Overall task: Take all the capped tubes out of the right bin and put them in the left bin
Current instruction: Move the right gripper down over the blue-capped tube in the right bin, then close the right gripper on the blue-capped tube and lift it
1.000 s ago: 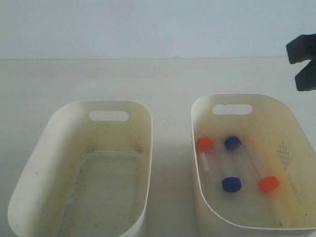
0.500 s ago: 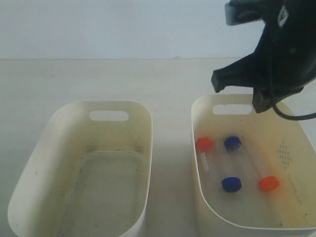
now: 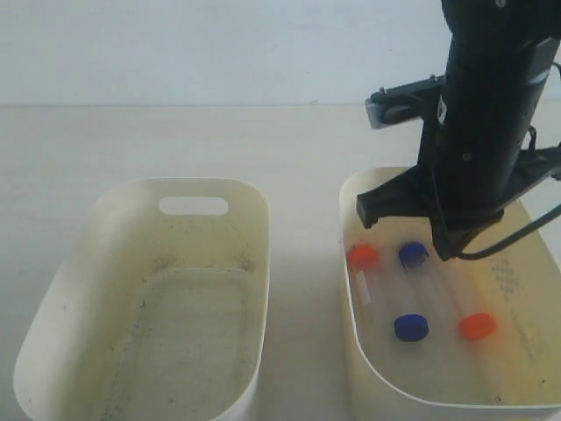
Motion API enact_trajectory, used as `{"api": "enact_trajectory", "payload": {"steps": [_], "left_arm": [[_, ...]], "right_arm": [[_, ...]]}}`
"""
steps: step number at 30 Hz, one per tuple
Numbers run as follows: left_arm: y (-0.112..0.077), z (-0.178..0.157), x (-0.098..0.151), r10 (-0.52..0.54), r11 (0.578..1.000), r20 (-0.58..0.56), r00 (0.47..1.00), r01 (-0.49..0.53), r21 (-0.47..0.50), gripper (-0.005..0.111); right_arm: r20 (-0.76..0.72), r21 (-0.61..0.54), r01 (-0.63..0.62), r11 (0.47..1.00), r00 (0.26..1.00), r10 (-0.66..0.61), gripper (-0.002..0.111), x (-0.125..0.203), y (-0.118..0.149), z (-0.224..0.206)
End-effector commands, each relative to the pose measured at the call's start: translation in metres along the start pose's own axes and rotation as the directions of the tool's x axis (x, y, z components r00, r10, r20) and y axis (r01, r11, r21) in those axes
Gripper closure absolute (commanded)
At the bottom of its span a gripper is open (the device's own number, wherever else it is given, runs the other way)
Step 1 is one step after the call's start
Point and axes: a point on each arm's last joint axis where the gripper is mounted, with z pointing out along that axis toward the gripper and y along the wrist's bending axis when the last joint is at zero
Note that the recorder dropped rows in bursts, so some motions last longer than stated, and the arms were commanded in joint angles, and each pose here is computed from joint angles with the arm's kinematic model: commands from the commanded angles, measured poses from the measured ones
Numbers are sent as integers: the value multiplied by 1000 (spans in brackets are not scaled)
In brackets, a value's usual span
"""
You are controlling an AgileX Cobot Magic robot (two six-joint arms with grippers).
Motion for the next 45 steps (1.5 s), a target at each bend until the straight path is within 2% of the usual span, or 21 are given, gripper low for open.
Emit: {"api": "enact_trajectory", "payload": {"steps": [1, 6, 13, 19, 24, 34, 45], "left_arm": [[0, 0, -1, -11, 1000, 8, 1000, 11, 5, 102], [0, 0, -1, -11, 1000, 8, 1000, 11, 5, 102], [0, 0, -1, -11, 1000, 8, 1000, 11, 5, 102], [0, 0, -1, -11, 1000, 8, 1000, 11, 5, 102], [0, 0, -1, -11, 1000, 8, 1000, 11, 5, 102], [0, 0, -1, -11, 1000, 8, 1000, 11, 5, 102], [0, 0, -1, -11, 1000, 8, 1000, 11, 5, 102]], "right_arm": [[-78, -28, -35, 999, 996, 33, 109, 15, 2, 20], [-17, -89, -71, 993, 997, 70, 109, 14, 7, 33], [6, -88, -75, 993, 997, 76, 109, 12, 7, 34], [70, -124, -124, 985, 989, 134, 109, 4, 5, 33], [36, -113, -189, 976, 980, 194, 109, 2, -13, 35], [61, -208, -228, 951, 968, 245, 109, -3, -5, 35], [14, -155, -198, 968, 979, 202, 109, -8, -4, 57]]}}
